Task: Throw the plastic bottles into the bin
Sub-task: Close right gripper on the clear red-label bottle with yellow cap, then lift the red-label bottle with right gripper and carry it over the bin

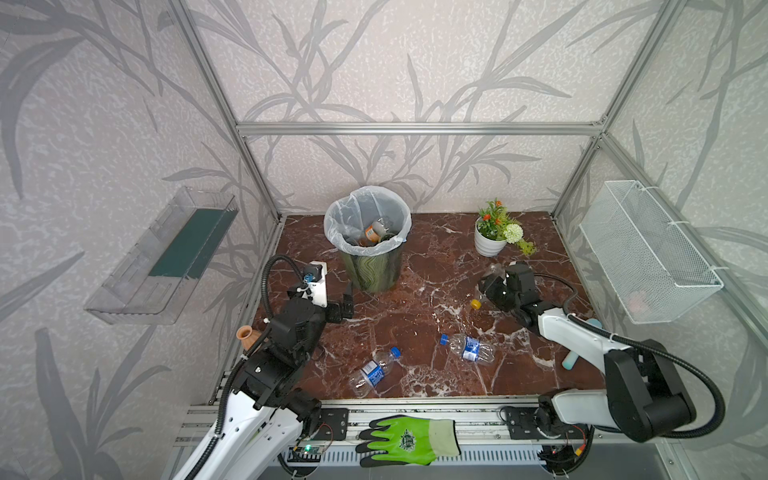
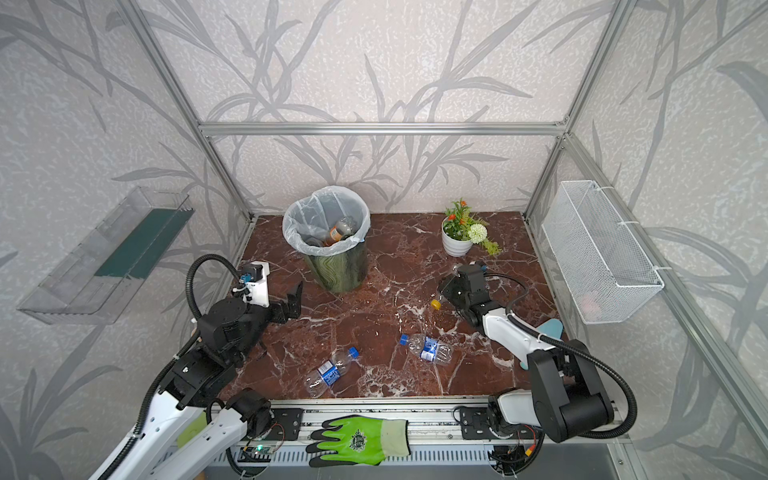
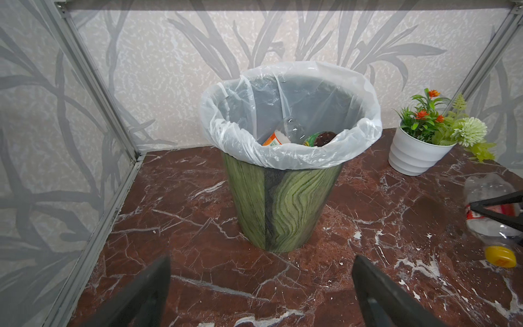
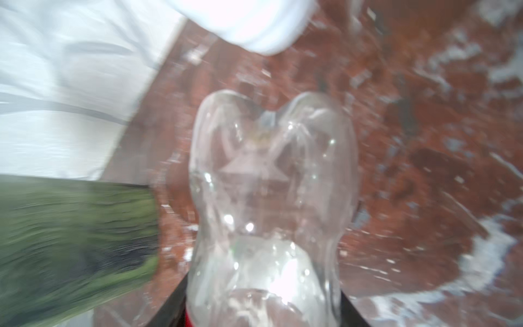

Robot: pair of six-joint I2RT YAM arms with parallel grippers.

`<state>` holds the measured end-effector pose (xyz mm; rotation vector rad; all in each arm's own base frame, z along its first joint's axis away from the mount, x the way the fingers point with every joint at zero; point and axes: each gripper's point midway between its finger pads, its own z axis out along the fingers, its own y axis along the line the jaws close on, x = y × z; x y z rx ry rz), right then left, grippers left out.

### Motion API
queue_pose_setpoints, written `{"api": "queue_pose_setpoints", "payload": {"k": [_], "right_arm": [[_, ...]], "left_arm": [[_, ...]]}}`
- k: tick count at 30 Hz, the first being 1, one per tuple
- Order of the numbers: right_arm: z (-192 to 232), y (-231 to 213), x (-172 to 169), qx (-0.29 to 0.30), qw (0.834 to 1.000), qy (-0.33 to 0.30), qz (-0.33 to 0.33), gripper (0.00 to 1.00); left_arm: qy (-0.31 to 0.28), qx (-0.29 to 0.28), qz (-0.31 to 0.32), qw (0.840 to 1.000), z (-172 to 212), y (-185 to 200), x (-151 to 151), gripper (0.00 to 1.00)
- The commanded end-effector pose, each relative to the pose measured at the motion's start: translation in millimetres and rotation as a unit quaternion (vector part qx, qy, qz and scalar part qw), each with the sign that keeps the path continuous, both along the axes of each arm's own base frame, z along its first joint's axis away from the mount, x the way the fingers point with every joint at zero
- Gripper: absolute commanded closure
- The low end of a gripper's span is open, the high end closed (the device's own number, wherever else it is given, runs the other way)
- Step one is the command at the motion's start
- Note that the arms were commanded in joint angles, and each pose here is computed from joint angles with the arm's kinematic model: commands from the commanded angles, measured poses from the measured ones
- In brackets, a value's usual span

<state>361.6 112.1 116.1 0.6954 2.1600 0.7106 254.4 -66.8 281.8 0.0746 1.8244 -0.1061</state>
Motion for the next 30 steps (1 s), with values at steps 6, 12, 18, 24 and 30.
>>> {"api": "queue_pose_setpoints", "payload": {"k": [6,12,18,24,30], "right_arm": [[158,12,1,0.017,0.960,-0.279,0.034,0.57],[311,19,-19,-0.016,0.874,-0.484,0.036,0.55],[430,57,-41,0.013,0.776,-0.627,0.070,0.54],[436,150,-17,0.036,0.765,-0.627,0.143,0.53],[301,289,70,0.017,0.845,-0.452,0.286,0.47]], "left_arm": [[0.032,-0.048,0.129,0.990,-34,35,3,0.01],[0.054,-0.064,0.163,0.983,-53,44,1,0.01],[0.075,-0.067,0.162,0.982,-59,42,1,0.01],[0.093,-0.071,0.152,0.981,-64,34,5,0.01],[0.103,-0.074,0.138,0.982,-66,27,9,0.01]]}}
